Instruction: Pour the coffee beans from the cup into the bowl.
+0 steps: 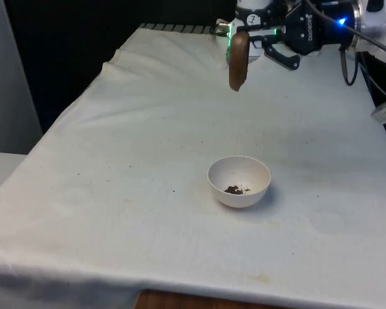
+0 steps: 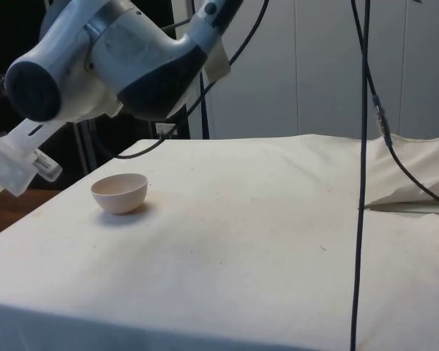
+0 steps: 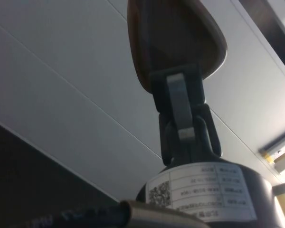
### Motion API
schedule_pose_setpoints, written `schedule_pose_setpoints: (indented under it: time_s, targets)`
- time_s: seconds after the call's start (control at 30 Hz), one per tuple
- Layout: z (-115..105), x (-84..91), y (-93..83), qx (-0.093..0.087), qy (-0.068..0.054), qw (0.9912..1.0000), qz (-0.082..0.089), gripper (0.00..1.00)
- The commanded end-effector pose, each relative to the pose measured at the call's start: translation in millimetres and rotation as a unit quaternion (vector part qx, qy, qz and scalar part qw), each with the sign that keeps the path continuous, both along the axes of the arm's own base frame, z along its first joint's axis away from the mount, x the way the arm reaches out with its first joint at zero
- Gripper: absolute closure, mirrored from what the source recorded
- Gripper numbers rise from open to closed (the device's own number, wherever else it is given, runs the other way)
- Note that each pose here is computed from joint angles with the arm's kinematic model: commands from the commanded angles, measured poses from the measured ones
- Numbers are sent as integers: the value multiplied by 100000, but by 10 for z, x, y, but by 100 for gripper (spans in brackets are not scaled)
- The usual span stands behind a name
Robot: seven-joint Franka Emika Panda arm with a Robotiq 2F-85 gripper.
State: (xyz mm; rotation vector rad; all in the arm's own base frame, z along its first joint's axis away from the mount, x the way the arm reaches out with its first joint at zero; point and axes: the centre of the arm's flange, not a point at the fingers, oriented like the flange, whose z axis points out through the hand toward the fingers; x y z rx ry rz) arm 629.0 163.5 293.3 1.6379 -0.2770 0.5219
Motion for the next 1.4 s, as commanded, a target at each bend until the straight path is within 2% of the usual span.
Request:
schedule_pose_setpoints:
  time_s: [0.0,0.2,0.23,0.27,0.43,0.47,0.5,0.77,0.8,0.83,1.0,1.03,1.07,1.1,1.13,1.37]
  targets:
    - [23,1,-15,1039,-191,99994,46,99]
    - [51,2,-46,2016,-293,99978,-519,99]
    - [38,5,-41,1025,-212,99992,-648,99]
    - [59,3,-46,2110,-386,99975,-596,99]
    - [72,-5,-41,2588,-425,99960,-1044,99]
    - [62,-5,-41,1690,-299,99978,-1180,99]
    - [79,-7,-35,2809,-464,99953,-1106,99]
    - [97,-19,-37,4030,-678,99902,-1718,99]
    - [87,-18,-37,3101,-566,99934,-1818,99]
    - [100,-20,-35,4203,-700,99894,-1739,99]
    - [108,-26,-32,5243,-811,99835,-2190,99]
    - [112,-25,-37,5350,-863,99827,-2267,99]
    - [97,-27,-34,4309,-667,99877,-2353,99]
    - [100,-28,-32,4483,-690,99869,-2374,99]
    - [112,-24,-34,5699,-900,99805,-2377,99]
    - [105,-13,-26,7153,-947,99706,-2576,99]
